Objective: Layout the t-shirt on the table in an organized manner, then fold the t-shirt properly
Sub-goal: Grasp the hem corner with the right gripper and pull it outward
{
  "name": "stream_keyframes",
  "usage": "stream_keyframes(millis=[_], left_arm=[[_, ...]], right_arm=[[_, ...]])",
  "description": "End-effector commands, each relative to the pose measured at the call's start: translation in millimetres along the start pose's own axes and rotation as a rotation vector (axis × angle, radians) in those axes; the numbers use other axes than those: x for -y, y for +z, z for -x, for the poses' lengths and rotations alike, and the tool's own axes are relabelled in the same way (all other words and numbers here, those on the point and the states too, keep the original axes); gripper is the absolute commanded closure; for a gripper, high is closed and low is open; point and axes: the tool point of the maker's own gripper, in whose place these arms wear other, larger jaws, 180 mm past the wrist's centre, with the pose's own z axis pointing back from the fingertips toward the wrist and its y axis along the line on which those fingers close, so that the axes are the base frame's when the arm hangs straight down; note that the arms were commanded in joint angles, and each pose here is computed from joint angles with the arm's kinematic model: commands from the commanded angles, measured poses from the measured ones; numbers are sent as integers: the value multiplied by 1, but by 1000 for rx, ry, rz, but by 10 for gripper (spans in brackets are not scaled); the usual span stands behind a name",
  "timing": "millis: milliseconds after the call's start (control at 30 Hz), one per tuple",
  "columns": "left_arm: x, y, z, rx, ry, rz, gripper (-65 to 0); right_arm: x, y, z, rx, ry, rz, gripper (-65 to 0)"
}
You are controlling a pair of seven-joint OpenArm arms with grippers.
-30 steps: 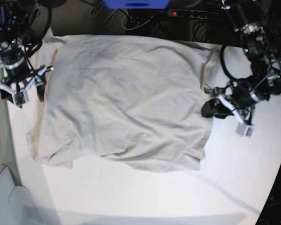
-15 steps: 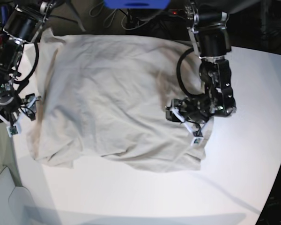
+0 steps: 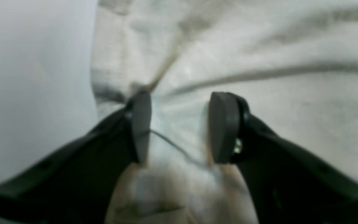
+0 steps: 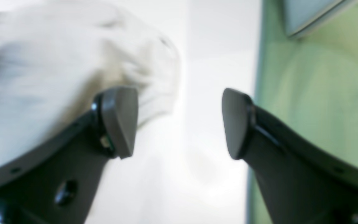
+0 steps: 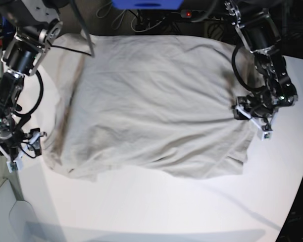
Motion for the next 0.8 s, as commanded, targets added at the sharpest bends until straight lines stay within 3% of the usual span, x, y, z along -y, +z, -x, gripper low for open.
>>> stream_keyframes(millis=[0, 167, 367, 500, 767], left_arm=[[-12, 2, 18, -74, -1, -42, -306], [-25, 15, 13, -39, 17, -78, -306], [-31, 41, -10, 5, -9, -129, -306], [-31, 44, -14, 18, -14, -133, -306], [-28, 43, -11, 16, -4, -126, -306]], right_arm=[[13, 1, -23, 55, -6, 20, -426], [10, -14, -18, 24, -46, -15, -426], [-29, -27, -27, 2, 78, -101, -426], [-51, -32, -40, 64, 121, -149, -426], [-55, -64, -37, 98, -12, -230, -425]])
